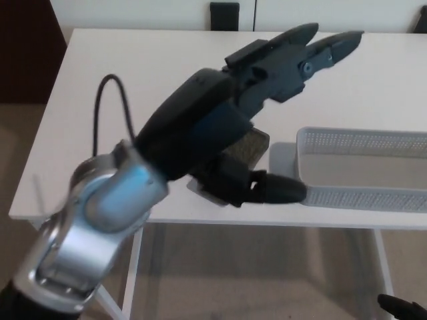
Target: The robot walks towards a desk on which an eraser is kept on the left hand side and a container is kept on the right hand side. The robot picks up the eraser using its left hand and places it in the container.
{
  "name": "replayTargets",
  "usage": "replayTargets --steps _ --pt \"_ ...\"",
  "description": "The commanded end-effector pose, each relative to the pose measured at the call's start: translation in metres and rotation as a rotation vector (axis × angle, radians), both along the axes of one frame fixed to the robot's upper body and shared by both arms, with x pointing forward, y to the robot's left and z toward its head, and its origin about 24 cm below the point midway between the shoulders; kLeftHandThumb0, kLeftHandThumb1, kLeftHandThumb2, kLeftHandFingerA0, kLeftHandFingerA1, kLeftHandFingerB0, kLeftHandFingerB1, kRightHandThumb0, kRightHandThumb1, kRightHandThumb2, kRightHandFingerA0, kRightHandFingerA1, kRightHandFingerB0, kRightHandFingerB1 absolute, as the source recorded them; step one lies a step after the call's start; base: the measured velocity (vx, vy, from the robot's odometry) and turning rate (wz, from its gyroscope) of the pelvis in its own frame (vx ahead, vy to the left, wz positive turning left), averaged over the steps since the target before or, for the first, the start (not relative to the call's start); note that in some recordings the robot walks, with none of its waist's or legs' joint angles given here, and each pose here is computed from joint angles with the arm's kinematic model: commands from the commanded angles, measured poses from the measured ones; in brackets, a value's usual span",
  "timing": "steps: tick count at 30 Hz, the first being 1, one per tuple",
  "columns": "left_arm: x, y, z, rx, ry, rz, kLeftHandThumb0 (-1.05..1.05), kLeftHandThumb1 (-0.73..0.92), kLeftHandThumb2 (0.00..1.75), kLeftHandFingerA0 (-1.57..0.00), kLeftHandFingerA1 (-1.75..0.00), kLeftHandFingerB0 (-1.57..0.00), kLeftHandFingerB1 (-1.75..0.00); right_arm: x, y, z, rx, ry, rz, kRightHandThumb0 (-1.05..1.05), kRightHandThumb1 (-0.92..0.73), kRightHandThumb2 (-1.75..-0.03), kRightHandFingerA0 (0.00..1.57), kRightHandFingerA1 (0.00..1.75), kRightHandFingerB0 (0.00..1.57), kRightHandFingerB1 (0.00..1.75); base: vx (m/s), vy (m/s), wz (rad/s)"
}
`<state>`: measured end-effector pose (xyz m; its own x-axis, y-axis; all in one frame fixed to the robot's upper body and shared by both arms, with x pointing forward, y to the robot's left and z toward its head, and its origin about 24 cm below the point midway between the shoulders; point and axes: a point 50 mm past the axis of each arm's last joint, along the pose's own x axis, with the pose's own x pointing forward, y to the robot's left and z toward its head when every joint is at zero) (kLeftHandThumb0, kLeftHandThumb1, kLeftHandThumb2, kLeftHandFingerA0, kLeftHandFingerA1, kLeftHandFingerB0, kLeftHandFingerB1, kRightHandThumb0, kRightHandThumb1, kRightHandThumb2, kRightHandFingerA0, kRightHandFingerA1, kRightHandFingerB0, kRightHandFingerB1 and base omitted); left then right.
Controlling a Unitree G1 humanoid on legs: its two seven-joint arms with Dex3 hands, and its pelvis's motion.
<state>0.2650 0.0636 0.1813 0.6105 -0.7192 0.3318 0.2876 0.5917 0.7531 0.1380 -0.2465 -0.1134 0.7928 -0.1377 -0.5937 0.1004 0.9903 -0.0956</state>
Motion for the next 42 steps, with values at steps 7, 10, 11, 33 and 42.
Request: replayTargets --steps 7,10,11,33,42 --pt "0.062 0.005 -0.107 0.473 0.224 0.766 -0.67 0.41 0.74 0.00 0.00 -0.02 -0.07 0.000 -0.008 0.004 -0.067 0.009 0.046 -0.32 -0.48 -0.54 0.75 0.57 0.41 0.43 0.00 0.000 0.00" --pt "0.062 0.005 -0.114 0.481 0.224 0.784 -0.69 0.42 0.75 0.00 0.00 0.00 -0.04 0.000 -0.007 0.004 -0.077 0.006 0.054 -0.32 -0.48 -0.54 0.75 0.58 0.40 0.43 0.00 0.000 0.00" --pt "0.061 0.004 -0.116 0.478 0.228 0.788 -0.69 0.42 0.75 0.00 0.00 0.00 -0.04 -0.001 -0.008 0.004 -0.077 0.009 0.052 -0.32 -0.47 -0.54 0.74 0.57 0.41 0.43 0.00 0.000 0.00" --pt "0.057 0.005 -0.092 0.493 -0.072 0.899 -0.68 0.43 0.73 0.00 0.00 -0.05 -0.13 -0.014 -0.009 -0.001 -0.077 0.047 0.080 -0.37 -0.46 -0.54 0.75 0.57 0.41 0.42 0.00 0.000 0.00" --pt "0.056 0.003 -0.094 0.504 -0.062 0.905 -0.66 0.42 0.74 0.00 -0.02 -0.04 -0.12 -0.015 -0.008 -0.002 -0.099 0.063 0.097 -0.41 -0.37 -0.69 0.69 0.66 0.35 0.50 0.00 0.000 0.00"
